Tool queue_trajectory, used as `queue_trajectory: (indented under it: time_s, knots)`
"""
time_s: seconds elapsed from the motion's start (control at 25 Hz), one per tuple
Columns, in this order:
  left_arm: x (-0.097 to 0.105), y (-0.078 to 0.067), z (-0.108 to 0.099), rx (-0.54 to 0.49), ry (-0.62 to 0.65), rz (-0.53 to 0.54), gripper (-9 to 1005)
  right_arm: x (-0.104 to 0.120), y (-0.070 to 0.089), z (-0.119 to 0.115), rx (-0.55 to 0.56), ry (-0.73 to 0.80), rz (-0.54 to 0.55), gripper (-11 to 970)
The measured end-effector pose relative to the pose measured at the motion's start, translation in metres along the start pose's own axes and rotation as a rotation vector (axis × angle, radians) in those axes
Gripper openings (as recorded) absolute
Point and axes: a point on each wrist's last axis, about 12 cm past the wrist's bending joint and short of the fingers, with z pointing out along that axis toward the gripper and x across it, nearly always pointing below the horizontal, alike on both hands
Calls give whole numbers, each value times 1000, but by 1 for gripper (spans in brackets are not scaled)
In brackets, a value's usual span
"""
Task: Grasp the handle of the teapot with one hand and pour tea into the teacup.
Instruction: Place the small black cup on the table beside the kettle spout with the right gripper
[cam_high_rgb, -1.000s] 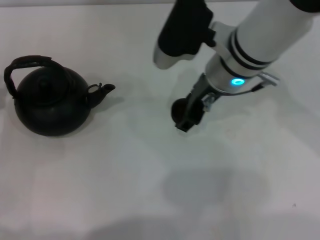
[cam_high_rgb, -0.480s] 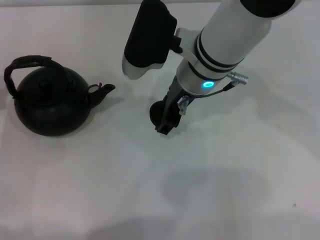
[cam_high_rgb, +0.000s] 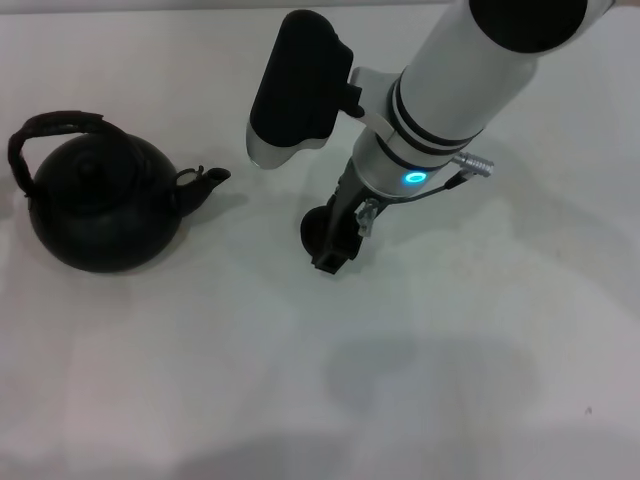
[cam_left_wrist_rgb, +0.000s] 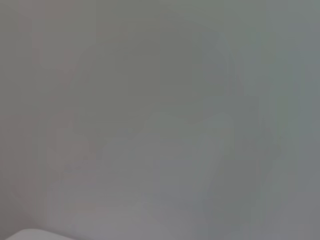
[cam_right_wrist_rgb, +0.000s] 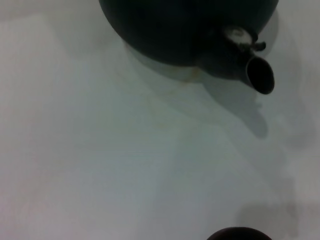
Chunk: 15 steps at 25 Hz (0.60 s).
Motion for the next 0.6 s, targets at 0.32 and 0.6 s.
queue_trajectory:
  time_s: [0.32, 0.6]
  knots:
    - [-1, 0, 2, 3, -4, -7, 661, 1, -1, 2, 6, -1, -2, 750]
    - [-2, 0, 3, 4, -5, -5, 660, 1, -3, 3, 15, -7, -4, 754]
